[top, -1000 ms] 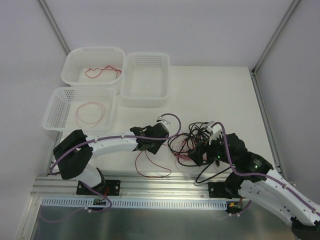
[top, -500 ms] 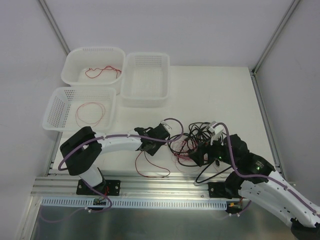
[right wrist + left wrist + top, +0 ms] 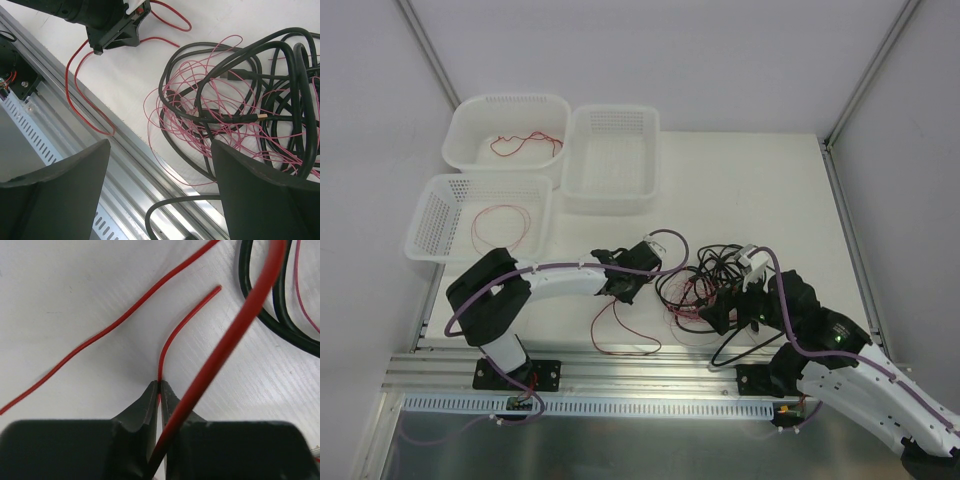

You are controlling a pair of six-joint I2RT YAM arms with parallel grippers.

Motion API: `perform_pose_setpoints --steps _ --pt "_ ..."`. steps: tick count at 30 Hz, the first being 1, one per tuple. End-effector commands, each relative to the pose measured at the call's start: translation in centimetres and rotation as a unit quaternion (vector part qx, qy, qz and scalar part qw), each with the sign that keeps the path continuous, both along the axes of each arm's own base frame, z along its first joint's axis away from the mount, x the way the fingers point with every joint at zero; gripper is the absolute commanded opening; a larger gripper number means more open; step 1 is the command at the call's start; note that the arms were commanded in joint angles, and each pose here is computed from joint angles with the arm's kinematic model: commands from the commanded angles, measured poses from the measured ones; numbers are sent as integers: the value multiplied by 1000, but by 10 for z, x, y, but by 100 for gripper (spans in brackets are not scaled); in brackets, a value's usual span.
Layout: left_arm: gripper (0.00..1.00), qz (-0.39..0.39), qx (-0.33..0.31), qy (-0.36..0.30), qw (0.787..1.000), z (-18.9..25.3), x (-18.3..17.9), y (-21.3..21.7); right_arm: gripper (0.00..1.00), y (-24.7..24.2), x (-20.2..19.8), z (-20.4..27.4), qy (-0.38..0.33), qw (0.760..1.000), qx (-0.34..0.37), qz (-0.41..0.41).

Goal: Untangle the cables

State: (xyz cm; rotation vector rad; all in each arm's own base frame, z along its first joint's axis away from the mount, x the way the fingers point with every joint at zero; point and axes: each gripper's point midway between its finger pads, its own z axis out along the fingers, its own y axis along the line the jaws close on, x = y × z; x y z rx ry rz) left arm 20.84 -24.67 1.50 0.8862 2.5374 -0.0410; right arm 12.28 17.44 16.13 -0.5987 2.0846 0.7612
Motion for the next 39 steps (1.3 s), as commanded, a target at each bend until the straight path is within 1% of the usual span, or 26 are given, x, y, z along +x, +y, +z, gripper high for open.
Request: perform_pose_setpoints --steps 1,2,9,12,19,22,23,24,25,28,29,31,32,34,35,36,37,38,39 --pt "3 -8 14 37 999 -12 -16 11 86 0 2 2 -3 1000 5 -8" --pt "0 -10 14 37 999 -11 -16 11 86 0 2 2 -2 1000 3 -8" --pt "0 -8 -9 3 1000 16 -5 6 87 -1 2 4 -4 1000 5 -10" --pt "0 8 -30 -21 999 41 5 4 86 -5 2 7 -8 1000 3 -16" --pt "0 55 -72 -71 993 122 31 19 86 -17 6 21 -32 999 3 -40" --pt "0 78 -94 -92 988 163 45 29 87 -21 6 29 -39 998 4 -45" --pt "0 81 -112 -108 984 186 53 28 86 -22 6 30 -41 998 4 -47" --pt "0 87 -109 -108 984 196 53 34 86 -23 6 31 -42 998 3 -48" --pt "0 99 -130 -127 978 223 64 36 86 -24 6 33 -43 998 3 -50" --pt "0 105 -143 -141 974 260 72 45 86 -27 6 35 -45 998 0 -54" --pt "0 108 -162 -167 967 290 80 47 86 -27 6 35 -44 998 -2 -54" --pt "0 118 -155 -181 964 308 90 56 86 -28 6 35 -45 997 -2 -55" --pt "0 127 -165 -211 955 336 100 64 86 -28 6 36 -46 997 -2 -55" --pt "0 156 -145 -228 950 347 119 78 86 -28 6 34 -44 998 -8 -54" --pt "0 176 -149 -254 939 371 128 92 86 -28 7 34 -43 998 -8 -55" --pt "0 192 -136 -263 935 373 139 97 86 -27 6 34 -41 998 -8 -52" --pt "0 216 -137 -295 921 394 148 108 86 -27 6 33 -39 998 -10 -52" --pt "0 228 -132 -307 915 401 156 116 86 -27 5 34 -38 998 -9 -50" --pt "0 249 -118 -310 910 398 173 127 86 -25 4 34 -36 998 -6 -45"
